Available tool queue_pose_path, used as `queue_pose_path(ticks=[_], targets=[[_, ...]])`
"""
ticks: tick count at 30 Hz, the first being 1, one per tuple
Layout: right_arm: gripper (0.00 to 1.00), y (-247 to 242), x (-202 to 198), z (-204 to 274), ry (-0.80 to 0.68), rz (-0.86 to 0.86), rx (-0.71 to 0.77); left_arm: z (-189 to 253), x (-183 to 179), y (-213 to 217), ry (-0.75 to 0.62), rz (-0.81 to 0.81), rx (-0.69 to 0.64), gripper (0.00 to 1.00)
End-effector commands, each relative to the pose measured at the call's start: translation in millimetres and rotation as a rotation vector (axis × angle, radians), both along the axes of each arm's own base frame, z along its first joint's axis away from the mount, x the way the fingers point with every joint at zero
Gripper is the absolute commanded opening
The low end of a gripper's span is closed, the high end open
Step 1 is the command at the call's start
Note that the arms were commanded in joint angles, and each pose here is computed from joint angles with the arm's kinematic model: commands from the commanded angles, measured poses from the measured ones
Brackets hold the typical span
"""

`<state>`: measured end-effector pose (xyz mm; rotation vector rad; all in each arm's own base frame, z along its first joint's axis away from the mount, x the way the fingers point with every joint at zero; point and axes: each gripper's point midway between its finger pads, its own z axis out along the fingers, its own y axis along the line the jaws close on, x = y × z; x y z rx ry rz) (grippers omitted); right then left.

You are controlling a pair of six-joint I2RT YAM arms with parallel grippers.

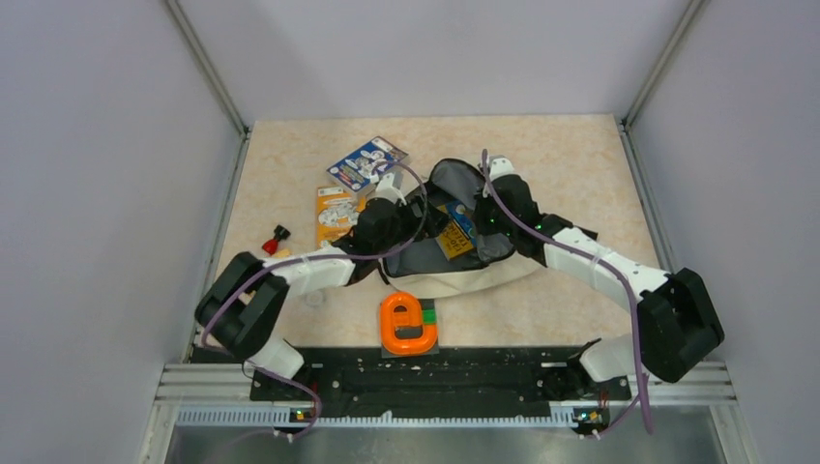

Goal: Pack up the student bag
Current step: Place the book in the student bag.

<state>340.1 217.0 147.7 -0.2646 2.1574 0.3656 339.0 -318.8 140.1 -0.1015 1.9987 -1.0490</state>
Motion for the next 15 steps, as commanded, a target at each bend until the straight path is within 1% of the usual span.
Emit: queue_pose_path(ticks=[1, 4, 6, 10, 15], targets=[[0.00, -4.5, 9.7, 33.5, -0.107, -0.042, 0.049, 5.6, -14.1, 48.4, -0.029, 0.063, 0.232, 0.90], [0.00, -5.9, 8.9, 32.5, -0.108, -0.042, 0.043, 8.6, -23.2, 82.2, -0.010, 0.101, 0.336, 0.93], [0.00, -6.4, 8.3, 32.8, -0.110, -0.041, 0.042, 15.1, -25.9, 104.7, 0.001, 0.133, 0.365, 0.97], [0.00, -6.0, 6.6, 30.6, -0.108, -0.033, 0.043, 33.1, -18.4, 141.9, 0.025, 0.162, 0.308, 0.98], [0.00, -7.2, 4.3, 25.8, -0.099, -0.032, 0.038, 45.1, 11.1, 186.4, 0.046, 0.236, 0.261, 0.98]])
